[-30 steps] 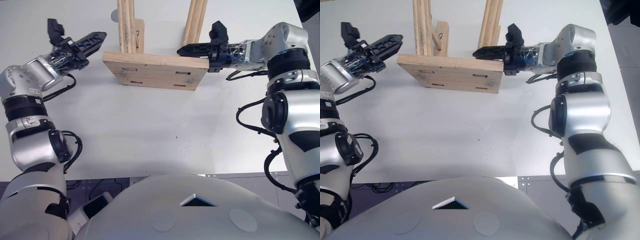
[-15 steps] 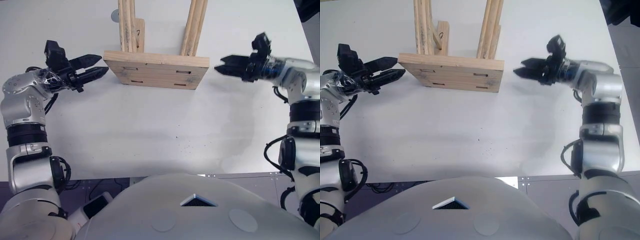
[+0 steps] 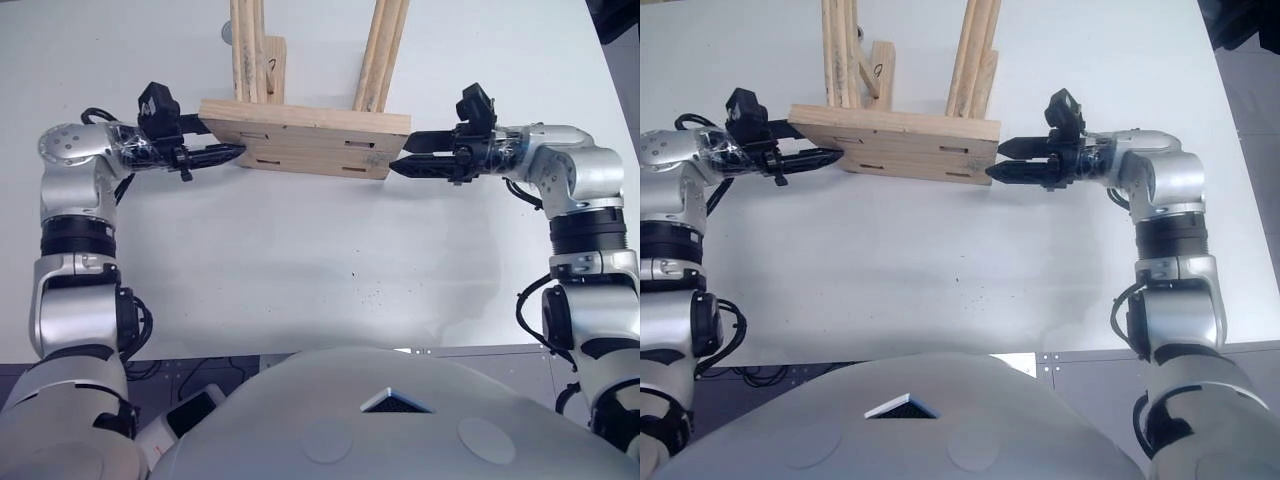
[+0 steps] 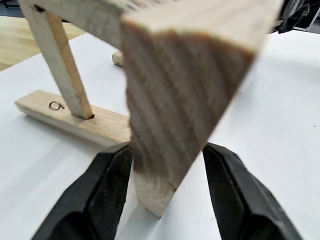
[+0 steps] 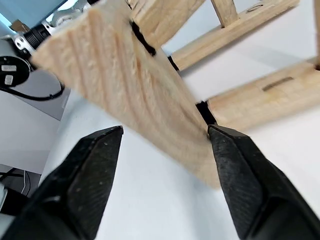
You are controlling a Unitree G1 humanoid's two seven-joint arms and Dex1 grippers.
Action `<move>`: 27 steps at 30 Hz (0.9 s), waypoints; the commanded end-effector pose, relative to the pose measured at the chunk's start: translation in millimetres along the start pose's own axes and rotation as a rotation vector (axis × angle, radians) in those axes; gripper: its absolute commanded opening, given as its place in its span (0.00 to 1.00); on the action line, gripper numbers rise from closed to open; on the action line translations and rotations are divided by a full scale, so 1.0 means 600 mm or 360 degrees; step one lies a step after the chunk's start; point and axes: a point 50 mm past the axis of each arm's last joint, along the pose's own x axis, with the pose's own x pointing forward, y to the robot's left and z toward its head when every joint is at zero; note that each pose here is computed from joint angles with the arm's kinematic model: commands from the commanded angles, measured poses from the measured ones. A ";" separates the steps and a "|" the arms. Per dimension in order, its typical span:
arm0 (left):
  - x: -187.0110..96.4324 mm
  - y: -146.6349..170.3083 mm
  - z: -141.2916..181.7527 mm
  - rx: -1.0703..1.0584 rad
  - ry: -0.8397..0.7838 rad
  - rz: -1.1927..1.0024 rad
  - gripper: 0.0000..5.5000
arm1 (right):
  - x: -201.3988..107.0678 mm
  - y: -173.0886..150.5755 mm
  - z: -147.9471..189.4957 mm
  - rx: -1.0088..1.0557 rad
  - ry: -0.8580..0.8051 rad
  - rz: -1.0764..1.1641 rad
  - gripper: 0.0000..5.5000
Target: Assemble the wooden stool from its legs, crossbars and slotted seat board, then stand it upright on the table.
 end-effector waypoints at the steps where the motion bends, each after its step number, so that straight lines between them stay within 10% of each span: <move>1: 0.023 0.002 -0.001 0.0036 0.0021 -0.0069 0.42 | 0.018 -0.011 0.005 -0.0050 0.0024 -0.0068 0.47; 9: -0.008 -0.016 -0.004 -0.0498 0.0061 -0.0304 0.34 | 0.011 0.010 0.015 0.0385 0.0154 0.0146 0.42; 16: -0.076 -0.105 0.144 -0.1139 -0.0360 -0.0526 0.32 | -0.009 0.113 0.127 0.0868 0.0238 0.0672 0.42; 27: -0.075 -0.022 0.260 -0.1265 -0.0683 0.0143 0.31 | -0.022 0.062 0.260 0.1339 -0.0181 0.0356 0.30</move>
